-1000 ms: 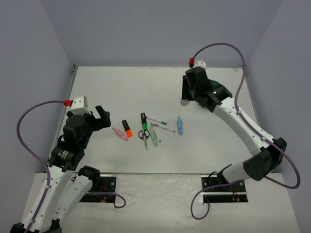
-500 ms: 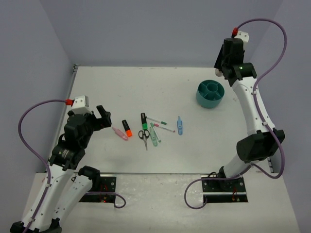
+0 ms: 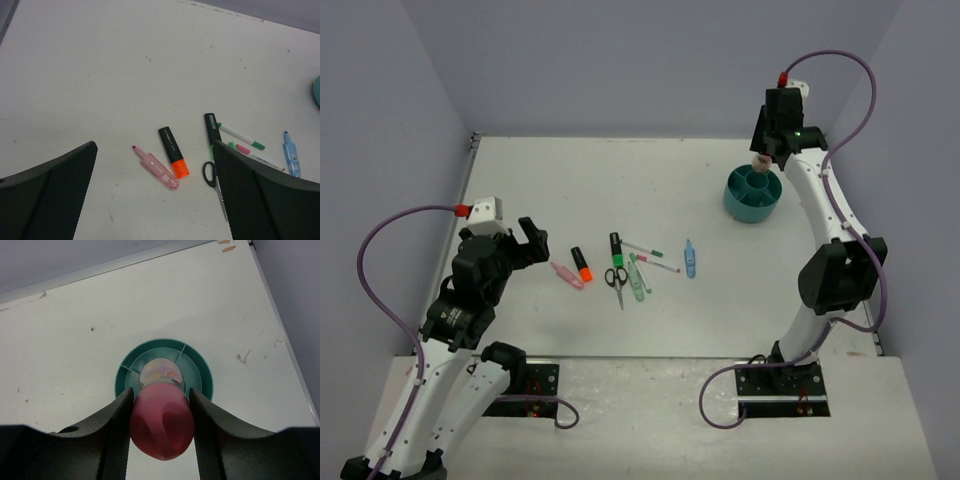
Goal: Sort the stationery into containers
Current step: Place the stationery in the storage box.
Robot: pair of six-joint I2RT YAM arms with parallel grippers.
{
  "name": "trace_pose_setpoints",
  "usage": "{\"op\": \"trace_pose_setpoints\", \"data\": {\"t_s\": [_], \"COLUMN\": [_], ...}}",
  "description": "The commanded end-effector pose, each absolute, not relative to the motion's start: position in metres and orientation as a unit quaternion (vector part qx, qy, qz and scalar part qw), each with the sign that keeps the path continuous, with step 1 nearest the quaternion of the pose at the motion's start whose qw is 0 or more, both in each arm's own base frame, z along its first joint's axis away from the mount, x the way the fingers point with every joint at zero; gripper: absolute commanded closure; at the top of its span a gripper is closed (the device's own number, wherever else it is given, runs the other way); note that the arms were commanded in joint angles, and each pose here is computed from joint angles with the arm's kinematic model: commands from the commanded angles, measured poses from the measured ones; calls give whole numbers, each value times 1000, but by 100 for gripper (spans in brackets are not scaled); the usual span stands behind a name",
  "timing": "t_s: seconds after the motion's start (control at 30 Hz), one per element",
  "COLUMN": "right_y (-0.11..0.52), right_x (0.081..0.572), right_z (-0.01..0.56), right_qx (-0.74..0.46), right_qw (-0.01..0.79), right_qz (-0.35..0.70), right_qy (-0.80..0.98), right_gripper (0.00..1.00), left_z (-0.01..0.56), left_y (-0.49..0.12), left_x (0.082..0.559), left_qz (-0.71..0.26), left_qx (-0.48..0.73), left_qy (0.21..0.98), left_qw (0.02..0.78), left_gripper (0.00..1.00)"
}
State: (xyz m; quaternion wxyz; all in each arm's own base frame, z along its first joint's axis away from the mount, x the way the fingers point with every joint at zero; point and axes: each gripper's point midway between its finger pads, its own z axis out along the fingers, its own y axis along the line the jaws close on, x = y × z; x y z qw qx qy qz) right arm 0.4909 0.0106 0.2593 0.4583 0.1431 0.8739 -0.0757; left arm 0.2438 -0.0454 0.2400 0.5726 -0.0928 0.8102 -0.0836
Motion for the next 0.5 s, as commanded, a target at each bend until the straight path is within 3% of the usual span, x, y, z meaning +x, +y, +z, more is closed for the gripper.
{"op": "trace_pose_setpoints", "data": {"t_s": [0.0,0.47], "right_y": [11,12], "right_x": [497,484], "right_z": [257,240], "right_qx": [139,146], "right_qw": [468,451], "right_qz": [-69,-63], "right_qy": [870,878], "right_gripper": [100,99], "left_z": [250,252], "left_y": [-45,-46], "left_x": [246,245], "left_qz": [-81,-85], "left_qx": [-84,-83], "left_qy": [799,796], "left_qw": [590,593], "left_gripper": [0,0]}}
